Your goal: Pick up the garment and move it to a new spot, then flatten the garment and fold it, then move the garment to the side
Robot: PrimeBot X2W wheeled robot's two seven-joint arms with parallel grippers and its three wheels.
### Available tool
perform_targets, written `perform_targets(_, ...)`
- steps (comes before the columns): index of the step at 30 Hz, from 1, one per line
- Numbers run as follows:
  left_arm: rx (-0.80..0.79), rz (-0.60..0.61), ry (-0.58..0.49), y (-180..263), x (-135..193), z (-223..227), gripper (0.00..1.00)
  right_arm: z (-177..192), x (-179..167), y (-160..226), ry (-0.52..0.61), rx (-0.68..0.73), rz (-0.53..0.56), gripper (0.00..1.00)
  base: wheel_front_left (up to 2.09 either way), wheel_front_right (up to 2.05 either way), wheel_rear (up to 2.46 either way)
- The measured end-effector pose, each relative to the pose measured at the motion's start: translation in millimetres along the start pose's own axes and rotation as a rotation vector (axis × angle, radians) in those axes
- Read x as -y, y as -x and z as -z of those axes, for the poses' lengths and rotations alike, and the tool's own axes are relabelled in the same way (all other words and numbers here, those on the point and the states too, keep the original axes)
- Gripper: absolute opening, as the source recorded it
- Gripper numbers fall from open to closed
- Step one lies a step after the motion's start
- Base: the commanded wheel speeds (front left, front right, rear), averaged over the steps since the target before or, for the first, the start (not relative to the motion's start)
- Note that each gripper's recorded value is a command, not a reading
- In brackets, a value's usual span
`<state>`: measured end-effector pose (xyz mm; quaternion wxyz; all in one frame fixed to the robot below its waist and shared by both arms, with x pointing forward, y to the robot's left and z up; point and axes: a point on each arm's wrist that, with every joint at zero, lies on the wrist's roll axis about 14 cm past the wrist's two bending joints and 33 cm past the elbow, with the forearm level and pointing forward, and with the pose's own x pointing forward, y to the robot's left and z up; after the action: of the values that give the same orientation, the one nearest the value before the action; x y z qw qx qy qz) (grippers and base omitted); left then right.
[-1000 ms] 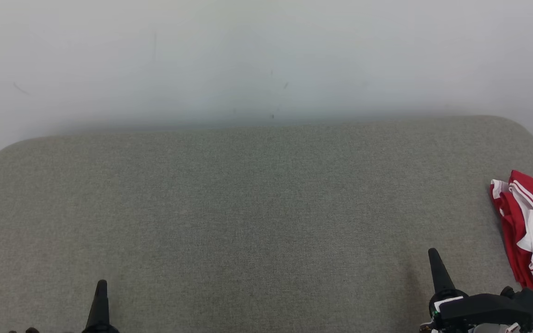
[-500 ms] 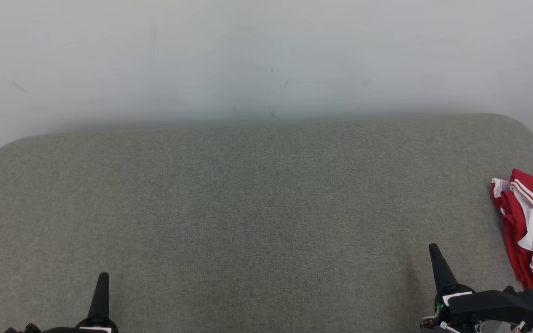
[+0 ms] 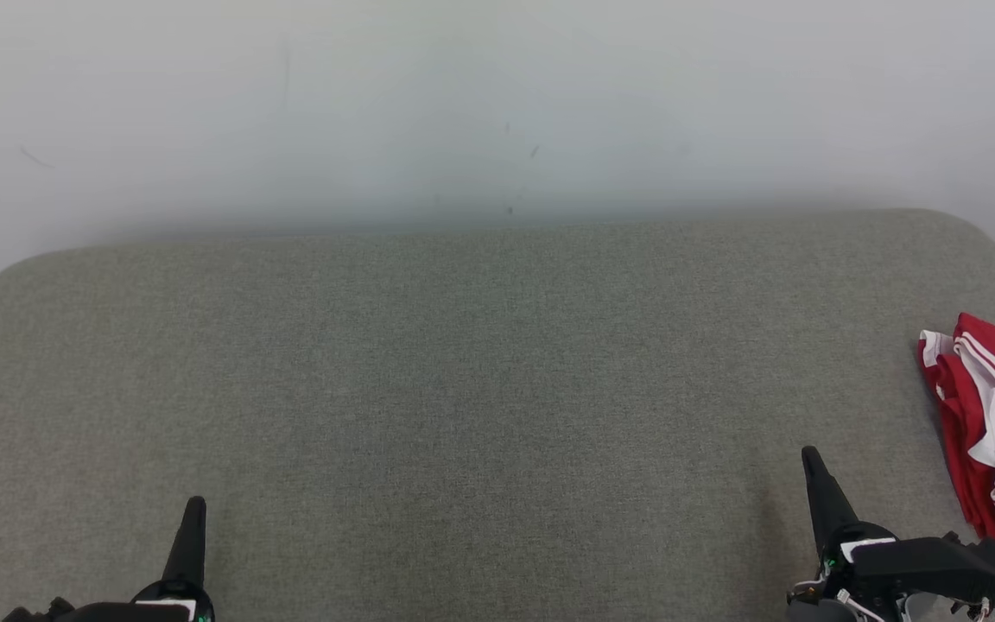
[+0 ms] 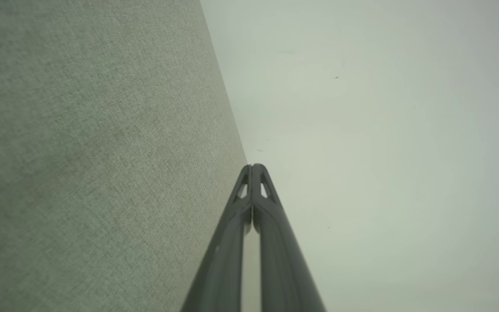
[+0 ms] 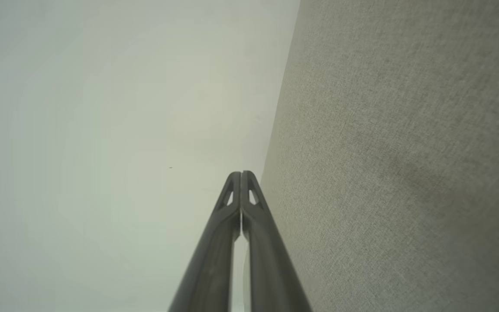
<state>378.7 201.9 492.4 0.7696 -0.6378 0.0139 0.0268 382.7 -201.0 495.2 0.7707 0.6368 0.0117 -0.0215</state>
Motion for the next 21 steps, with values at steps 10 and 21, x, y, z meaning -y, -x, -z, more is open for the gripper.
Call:
perform_targets(10, -0.009, 0.015, 0.072, -3.2, 4.3, 0.7, 0.0, -0.2, -4.1, -2.1, -0.076, -0.006, -0.016, 0.0, 0.0, 0.0, 0.0)
perform_targets(21, -0.017, 0.038, 0.148, -7.1, 10.4, 0.9, 0.0, -0.7, -7.9, -3.7, -0.15, -0.012, -0.031, 0.0, 0.0, 0.0, 0.0)
